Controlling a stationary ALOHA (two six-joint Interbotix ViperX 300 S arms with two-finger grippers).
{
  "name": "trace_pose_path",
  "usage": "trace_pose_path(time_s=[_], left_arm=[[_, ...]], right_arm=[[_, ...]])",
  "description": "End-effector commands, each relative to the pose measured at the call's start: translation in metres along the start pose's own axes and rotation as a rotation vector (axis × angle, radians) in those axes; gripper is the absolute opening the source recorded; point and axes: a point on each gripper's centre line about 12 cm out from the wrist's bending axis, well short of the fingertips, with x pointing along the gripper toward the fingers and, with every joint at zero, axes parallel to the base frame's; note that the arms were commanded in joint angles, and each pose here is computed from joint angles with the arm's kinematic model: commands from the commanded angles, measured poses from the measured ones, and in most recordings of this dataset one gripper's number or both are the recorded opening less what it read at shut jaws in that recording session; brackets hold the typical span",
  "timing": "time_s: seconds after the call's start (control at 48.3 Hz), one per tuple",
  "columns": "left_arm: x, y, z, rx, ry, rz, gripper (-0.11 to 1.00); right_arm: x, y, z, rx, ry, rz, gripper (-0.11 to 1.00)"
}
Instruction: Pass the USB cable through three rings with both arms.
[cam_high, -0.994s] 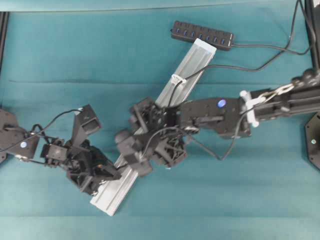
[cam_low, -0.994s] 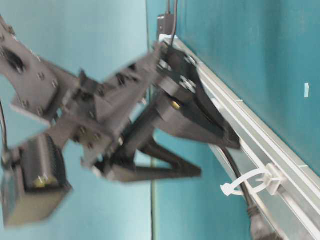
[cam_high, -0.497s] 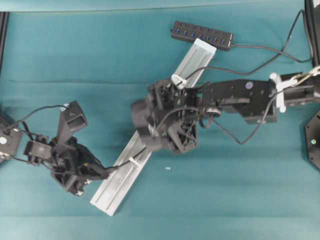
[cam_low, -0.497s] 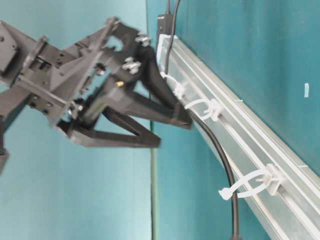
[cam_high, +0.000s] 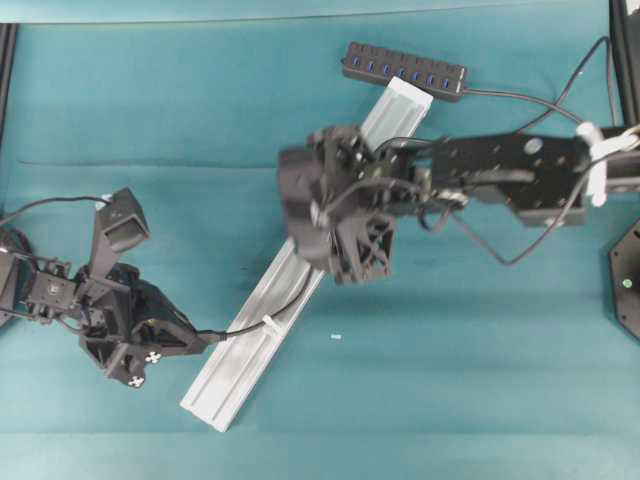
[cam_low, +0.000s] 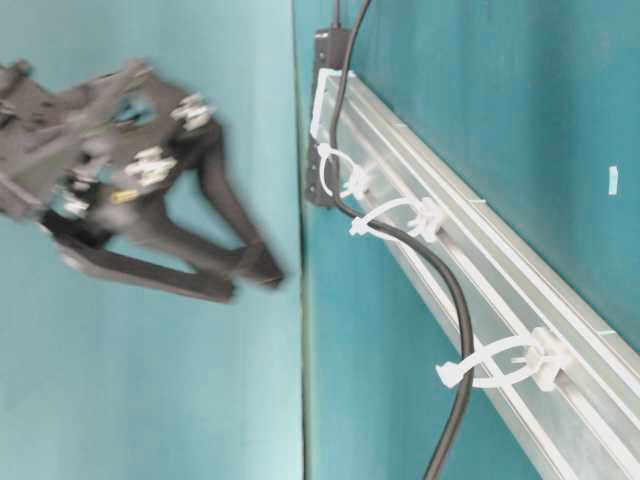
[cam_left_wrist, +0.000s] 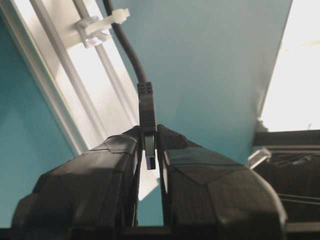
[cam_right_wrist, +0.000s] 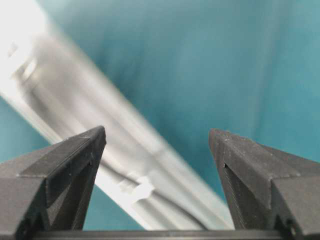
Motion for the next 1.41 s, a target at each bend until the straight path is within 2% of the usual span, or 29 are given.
trace_pose_path(time_s=[0.0,0.311,0.518,0.642,1.387], left_arm=[[-0.01,-0.015,0.009,0.009,-0.039,-0.061,0.09],[-0.019,-0.021,0.014,0.007,-0.063,-0.091,0.09],[-0.027,-0.023,0.017,0.009,-0.064,-0.085,0.09],[-0.03,-0.02,0.015,0.007,-0.047,-0.061,0.09],[-0.032,-0.018,0.015,0.009,-0.038,-0.043,0.09]], right_arm=[[-0.007,-0.001,0.004,0.049,-0.051,-0.016,0.88],[-0.015,0.001,-0.004,0.143,-0.123,-0.033,0.88],[-0.017,0.003,-0.007,0.173,-0.123,-0.029,0.88],[-0.017,0.003,-0.006,0.19,-0.126,-0.028,0.88],[-0.017,0.002,-0.003,0.191,-0.154,-0.035,0.88]])
